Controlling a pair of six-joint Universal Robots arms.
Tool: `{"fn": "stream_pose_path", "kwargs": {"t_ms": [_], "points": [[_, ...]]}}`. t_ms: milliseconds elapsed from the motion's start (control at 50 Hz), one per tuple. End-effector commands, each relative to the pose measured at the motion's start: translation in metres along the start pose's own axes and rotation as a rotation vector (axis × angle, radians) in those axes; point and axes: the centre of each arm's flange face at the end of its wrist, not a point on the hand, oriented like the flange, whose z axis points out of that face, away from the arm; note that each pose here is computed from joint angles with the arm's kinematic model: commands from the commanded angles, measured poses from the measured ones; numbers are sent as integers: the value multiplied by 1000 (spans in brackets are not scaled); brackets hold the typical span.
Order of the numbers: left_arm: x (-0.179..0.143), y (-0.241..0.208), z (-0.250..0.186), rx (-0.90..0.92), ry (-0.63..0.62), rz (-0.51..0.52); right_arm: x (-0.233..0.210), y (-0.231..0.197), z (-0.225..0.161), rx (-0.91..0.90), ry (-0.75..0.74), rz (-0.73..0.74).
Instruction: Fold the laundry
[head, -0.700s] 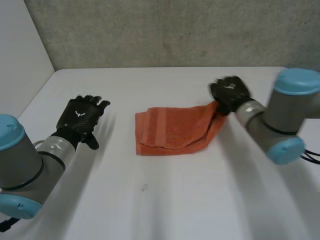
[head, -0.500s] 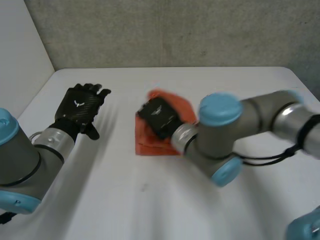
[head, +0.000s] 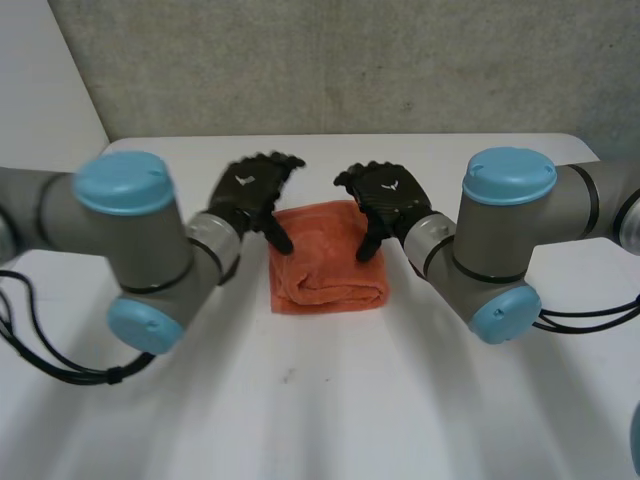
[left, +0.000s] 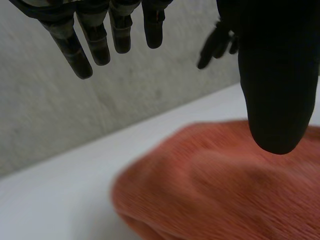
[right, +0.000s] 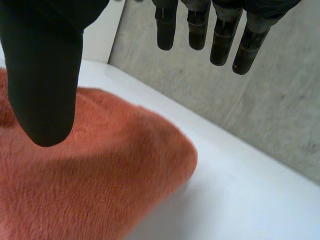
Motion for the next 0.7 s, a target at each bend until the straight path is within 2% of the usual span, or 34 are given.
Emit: {"fn": "stream_pose_path", "kwargs": {"t_ms": [20, 140, 160, 320, 360, 420, 440, 500, 520, 540, 580, 620, 700], "points": [[13, 51, 7, -118, -20, -16, 7, 37, 15, -111, -17, 32], [9, 70, 7, -172, -65, 22, 23, 46, 18, -164, 8, 52], [5, 73, 5, -188, -72, 65, 23, 46, 18, -167, 8, 52], [-1, 56, -3, -172, -84, 143, 24, 28, 16, -146, 5, 52], [0, 27, -10, -111, -84, 150, 27, 10, 12, -111, 17, 53], [1, 11, -14, -73, -86, 151, 30, -19, 4, -51, 29, 62], [1, -7, -18, -32, -88, 152, 35, -39, -3, -7, 42, 72], [1, -46, -28, 62, -99, 149, 49, -65, -17, 47, 92, 90], [1, -46, -28, 62, -99, 149, 63, -81, -27, 84, 148, 97], [-5, -82, -42, 147, -124, 147, 70, -90, -34, 109, 180, 97], [-10, -91, -46, 165, -139, 145, 84, -105, -45, 161, 241, 95], [-33, -113, -61, 185, -204, 135, 102, -123, -63, 227, 328, 85], [-42, -138, -85, 200, -231, 102, 123, -136, -88, 277, 418, 75]]}}
